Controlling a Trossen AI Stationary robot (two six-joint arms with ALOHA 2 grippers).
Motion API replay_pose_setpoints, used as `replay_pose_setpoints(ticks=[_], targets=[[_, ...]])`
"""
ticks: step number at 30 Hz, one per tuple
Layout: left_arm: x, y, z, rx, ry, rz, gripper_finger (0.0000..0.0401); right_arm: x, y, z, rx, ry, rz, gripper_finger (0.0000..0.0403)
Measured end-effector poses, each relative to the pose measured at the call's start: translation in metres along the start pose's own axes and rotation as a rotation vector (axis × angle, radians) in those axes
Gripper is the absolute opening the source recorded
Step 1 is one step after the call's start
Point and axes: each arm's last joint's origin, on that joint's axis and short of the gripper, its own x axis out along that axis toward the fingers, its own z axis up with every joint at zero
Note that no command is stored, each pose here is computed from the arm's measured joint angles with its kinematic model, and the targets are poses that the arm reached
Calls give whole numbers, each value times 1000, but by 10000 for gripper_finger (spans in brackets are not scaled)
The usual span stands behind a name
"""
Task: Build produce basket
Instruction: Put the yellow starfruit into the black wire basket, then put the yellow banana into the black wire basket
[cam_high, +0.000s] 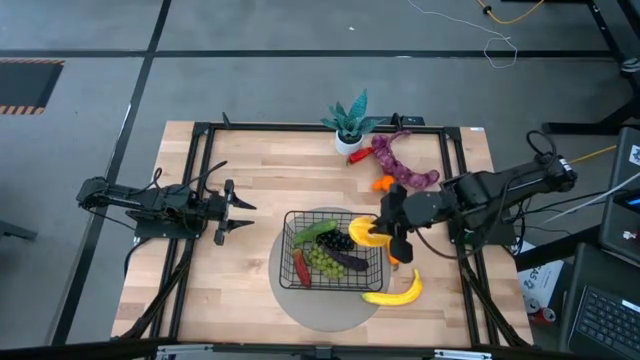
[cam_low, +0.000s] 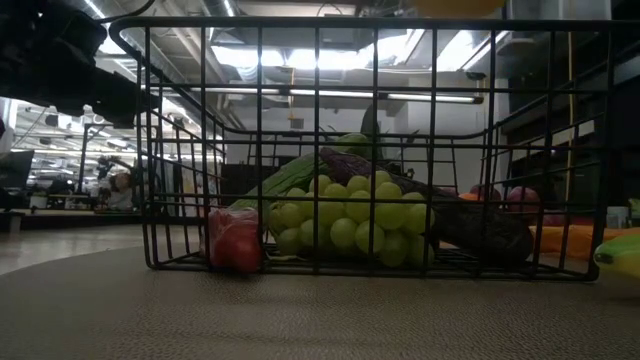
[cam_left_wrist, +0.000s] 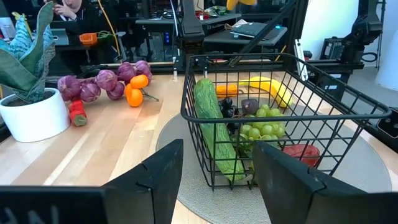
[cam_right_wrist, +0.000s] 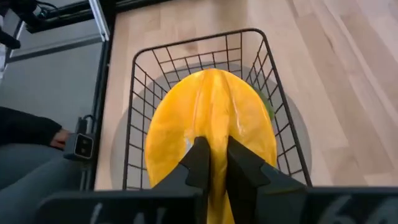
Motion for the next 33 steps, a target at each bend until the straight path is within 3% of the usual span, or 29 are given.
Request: replay_pose_setpoints(ticks=[7,18,22,27,33], targets=[[0,0,0,0,0,0,188,14,5,4,-70,-24,17,49],[0,0,0,0,0,0,188,18,6,4,-64,-13,24,196],[0,0,0,0,0,0,188,9,2,2,30,-9,-21,219],[0,0,0,0,0,0,188,-10,-10,-15,150,133,-108,215],[0,0,0,0,0,0,188,-27,-21,-39,433,319,-290,204]])
